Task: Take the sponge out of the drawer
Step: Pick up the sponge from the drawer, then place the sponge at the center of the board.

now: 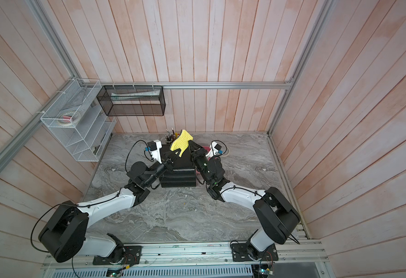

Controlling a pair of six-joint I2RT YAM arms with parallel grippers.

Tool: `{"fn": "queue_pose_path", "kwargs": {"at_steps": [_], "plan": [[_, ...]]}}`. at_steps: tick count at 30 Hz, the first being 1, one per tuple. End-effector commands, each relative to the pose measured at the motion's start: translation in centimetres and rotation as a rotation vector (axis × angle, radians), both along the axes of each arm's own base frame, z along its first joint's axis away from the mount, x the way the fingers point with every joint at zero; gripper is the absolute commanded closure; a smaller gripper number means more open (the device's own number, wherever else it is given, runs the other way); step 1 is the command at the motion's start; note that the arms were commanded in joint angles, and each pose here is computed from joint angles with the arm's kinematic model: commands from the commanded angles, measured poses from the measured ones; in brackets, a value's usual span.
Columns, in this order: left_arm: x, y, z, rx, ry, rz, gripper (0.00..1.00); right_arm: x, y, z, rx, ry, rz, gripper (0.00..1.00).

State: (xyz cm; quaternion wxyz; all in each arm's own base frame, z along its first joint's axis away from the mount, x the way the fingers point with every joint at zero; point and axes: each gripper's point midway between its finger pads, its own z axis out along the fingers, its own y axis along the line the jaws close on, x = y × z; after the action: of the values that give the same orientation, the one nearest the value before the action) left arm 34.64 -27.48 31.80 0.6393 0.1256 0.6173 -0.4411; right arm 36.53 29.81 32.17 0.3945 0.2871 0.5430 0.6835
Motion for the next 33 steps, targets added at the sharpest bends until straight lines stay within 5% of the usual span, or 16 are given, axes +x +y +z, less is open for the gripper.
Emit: {"fn": "queue_pose_path", "kwargs": {"at_steps": [1, 10, 13, 22, 33], "plan": [[-1.7, -0.1, 1.4, 0.026, -0.013, -0.052, 1.0, -0.7, -2.7, 2.2, -0.122, -0.121, -0.066, 0.63], [-8.5, -1.4, -1.6, 0.104, 0.218, -0.375, 1.0, -3.9, -9.4, 8.2, -0.738, -0.352, -0.332, 0.45], [-10.4, -1.3, -4.5, 0.127, 0.314, -0.416, 1.0, -5.0, -10.9, 8.2, -0.828, -0.365, -0.357, 0.42], [-16.7, -4.8, -11.7, 0.247, 0.509, -0.565, 1.0, -6.4, -12.6, 5.5, -0.951, -0.344, -0.353, 0.4], [-17.6, -8.9, -20.9, 0.294, 0.72, -0.612, 1.0, -6.8, -13.5, 4.1, -0.935, -0.321, -0.364, 0.4]]}}
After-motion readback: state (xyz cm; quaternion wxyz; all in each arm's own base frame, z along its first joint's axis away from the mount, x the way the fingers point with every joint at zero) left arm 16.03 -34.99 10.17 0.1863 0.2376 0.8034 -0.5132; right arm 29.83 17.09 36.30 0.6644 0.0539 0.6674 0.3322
